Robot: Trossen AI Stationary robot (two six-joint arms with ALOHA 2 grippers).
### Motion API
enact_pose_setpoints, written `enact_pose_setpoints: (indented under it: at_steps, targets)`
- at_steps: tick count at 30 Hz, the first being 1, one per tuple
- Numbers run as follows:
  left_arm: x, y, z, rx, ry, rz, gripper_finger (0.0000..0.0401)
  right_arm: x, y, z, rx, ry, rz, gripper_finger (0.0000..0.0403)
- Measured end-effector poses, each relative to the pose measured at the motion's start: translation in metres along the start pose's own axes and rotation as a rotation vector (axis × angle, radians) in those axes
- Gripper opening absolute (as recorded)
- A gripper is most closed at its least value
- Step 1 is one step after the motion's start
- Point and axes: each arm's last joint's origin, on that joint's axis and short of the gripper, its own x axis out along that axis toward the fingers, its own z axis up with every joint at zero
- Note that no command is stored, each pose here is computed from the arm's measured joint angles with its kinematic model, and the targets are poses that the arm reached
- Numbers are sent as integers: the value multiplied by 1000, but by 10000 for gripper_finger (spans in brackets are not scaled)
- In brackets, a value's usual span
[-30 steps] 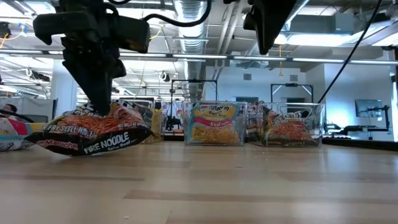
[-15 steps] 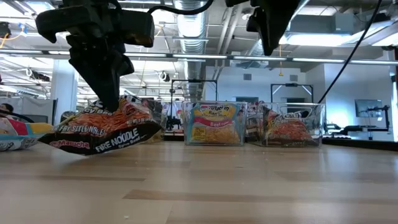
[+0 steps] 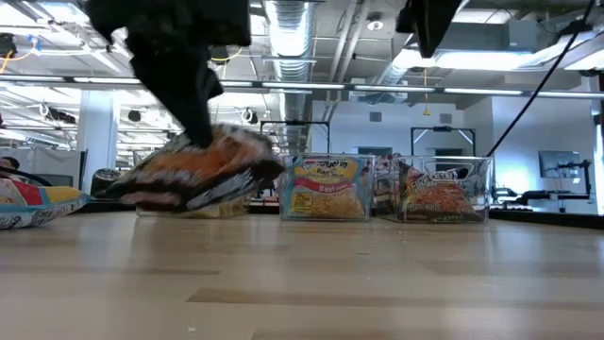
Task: Sort Maruchan noodles
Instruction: Put the black noodle pack into the right transparent bin
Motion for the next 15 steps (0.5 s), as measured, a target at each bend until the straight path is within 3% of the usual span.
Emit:
enact_pose_setpoints:
  at_steps: [10,15]
  targets:
    - [-29,-3,37,73,-125,76,0,-41,3,-23,0,-197,27,145]
    - [-44,-3,50,107,-165,129,0,-42,8,-36,18,-290,31,142]
